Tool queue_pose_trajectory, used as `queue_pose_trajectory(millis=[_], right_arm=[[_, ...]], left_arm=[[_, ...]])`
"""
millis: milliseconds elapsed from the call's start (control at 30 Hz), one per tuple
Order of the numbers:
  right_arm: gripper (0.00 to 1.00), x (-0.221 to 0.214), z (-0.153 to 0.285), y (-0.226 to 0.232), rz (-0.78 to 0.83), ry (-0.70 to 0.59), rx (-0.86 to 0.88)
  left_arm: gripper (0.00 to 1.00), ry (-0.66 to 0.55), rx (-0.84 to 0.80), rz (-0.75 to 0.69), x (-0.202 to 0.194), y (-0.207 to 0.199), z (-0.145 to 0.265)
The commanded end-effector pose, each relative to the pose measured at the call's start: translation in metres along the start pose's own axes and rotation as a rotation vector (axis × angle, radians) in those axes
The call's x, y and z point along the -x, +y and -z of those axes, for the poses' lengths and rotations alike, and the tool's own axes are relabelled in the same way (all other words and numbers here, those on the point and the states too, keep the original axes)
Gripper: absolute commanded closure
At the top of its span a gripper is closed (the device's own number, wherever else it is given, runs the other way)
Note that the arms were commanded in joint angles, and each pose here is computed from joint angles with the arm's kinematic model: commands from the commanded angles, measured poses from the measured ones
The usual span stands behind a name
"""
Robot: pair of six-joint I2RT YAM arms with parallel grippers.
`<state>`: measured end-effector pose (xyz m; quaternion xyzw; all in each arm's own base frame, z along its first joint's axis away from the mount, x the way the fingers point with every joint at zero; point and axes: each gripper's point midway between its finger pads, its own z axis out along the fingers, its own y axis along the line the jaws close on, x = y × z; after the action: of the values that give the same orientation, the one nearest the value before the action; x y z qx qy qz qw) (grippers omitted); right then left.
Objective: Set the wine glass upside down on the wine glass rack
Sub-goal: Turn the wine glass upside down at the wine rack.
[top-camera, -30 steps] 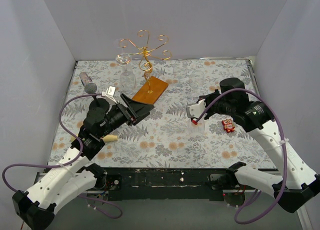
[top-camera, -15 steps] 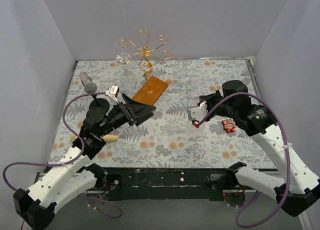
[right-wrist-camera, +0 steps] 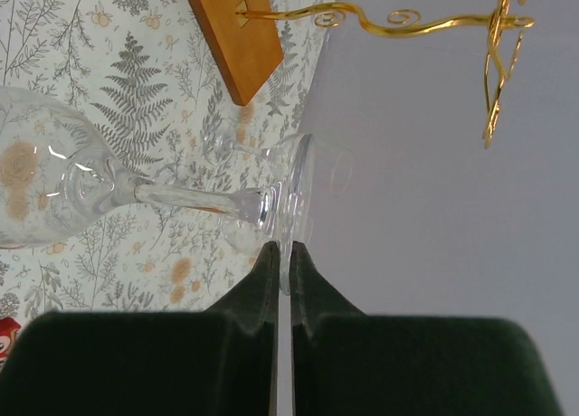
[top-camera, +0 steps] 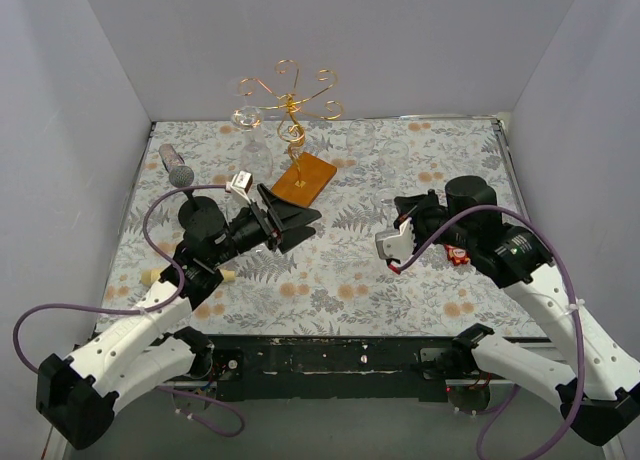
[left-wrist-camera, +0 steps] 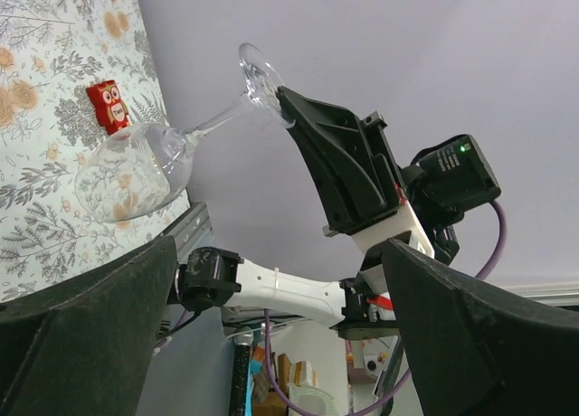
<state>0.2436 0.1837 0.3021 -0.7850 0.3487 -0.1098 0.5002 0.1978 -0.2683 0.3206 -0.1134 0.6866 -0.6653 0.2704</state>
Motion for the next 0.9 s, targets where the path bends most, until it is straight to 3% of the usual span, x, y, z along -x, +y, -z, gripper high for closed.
queue_pose_trajectory(millis=[0, 333, 867], right_arm=[[0.99, 0.016, 0.008, -0.037, 0.131, -0.040, -0.165], [0.99, 0.051, 0.005, -0.040, 0.245, -0.136, -0.268], [0.99, 0.081, -0.006, -0.030, 0.283, -0.205, -0.292]], left_arm=[[0.02, 0.017, -0.044, 0.088, 0.000, -0.021, -0.004], [0.02, 0.039, -0.035, 0.149, -0.014, -0.018, -0.026], [0.02, 0.025, -0.055, 0.161, -0.021, -0.010, -0.007]])
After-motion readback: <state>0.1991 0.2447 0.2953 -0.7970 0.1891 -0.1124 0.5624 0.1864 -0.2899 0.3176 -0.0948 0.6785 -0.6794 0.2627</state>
